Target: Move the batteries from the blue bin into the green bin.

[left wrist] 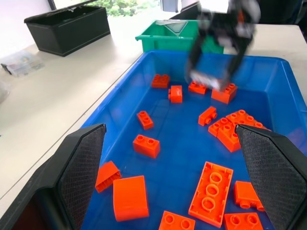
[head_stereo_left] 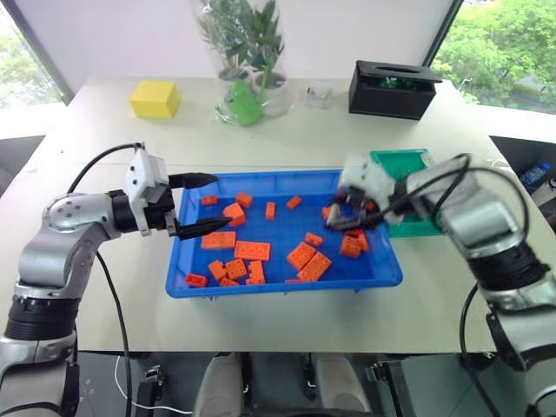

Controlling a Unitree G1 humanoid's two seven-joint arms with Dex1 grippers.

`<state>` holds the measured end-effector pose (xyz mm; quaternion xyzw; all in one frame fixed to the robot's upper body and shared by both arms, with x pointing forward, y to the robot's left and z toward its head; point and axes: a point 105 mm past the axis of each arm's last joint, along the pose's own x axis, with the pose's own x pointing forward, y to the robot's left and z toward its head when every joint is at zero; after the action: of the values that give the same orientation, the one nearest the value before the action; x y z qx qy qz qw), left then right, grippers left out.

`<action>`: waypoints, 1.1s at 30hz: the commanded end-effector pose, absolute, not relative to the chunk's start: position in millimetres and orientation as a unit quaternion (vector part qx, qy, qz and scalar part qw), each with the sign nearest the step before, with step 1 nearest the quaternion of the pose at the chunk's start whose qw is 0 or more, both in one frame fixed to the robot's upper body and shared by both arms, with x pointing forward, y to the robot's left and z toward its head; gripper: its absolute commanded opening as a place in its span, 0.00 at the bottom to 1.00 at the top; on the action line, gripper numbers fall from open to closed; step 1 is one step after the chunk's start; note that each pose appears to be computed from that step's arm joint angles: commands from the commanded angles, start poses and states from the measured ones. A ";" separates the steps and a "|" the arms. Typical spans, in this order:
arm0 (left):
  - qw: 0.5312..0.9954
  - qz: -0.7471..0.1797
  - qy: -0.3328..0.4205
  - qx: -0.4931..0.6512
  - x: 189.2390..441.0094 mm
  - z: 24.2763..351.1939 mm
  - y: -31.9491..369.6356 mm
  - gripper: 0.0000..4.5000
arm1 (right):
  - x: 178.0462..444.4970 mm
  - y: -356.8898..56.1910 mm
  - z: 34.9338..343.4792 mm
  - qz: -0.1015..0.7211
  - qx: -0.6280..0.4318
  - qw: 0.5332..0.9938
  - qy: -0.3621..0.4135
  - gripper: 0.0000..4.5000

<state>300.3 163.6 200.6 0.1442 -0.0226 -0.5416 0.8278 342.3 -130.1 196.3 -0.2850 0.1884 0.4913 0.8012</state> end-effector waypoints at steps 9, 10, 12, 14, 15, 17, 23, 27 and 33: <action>0.833 -0.530 -0.028 0.157 300.0 209.5 174.3 1.00 | 373.5 -265.5 222.7 0.247 -0.274 0.908 0.200 0.73; 0.833 -0.529 -0.028 0.157 300.6 209.7 175.3 1.00 | 373.9 -269.0 218.9 0.239 -0.279 0.907 0.204 0.82; 0.834 -0.528 -0.027 0.156 301.4 210.1 176.7 1.00 | 374.3 -271.3 215.8 0.234 -0.284 0.907 0.204 0.99; 0.836 -0.525 -0.027 0.157 302.9 212.5 179.7 1.00 | 374.1 -270.0 217.7 0.238 -0.283 0.909 0.195 0.99; 0.837 -0.523 -0.027 0.157 303.5 213.7 181.4 1.00 | 373.6 -269.1 220.4 0.242 -0.284 0.909 0.187 0.99; 0.841 -0.517 -0.026 0.159 304.2 215.6 186.5 1.00 | 368.2 -265.8 229.7 0.269 -0.297 0.902 0.161 0.99; 0.858 -0.487 -0.008 0.163 301.5 219.3 217.4 1.00 | 322.2 -296.2 237.3 0.369 -0.315 0.863 0.139 0.99; 0.871 -0.463 0.007 0.165 298.0 221.3 243.6 1.00 | 293.8 -327.0 226.9 0.397 -0.291 0.855 0.167 0.99; 0.886 -0.428 0.034 0.175 294.4 224.7 280.7 1.00 | 283.4 -354.8 211.6 0.377 -0.276 0.864 0.186 0.99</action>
<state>297.2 271.5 210.3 0.1561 0.0521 -0.4391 0.8832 284.9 -352.9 196.1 -0.2612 0.2126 0.3807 0.8612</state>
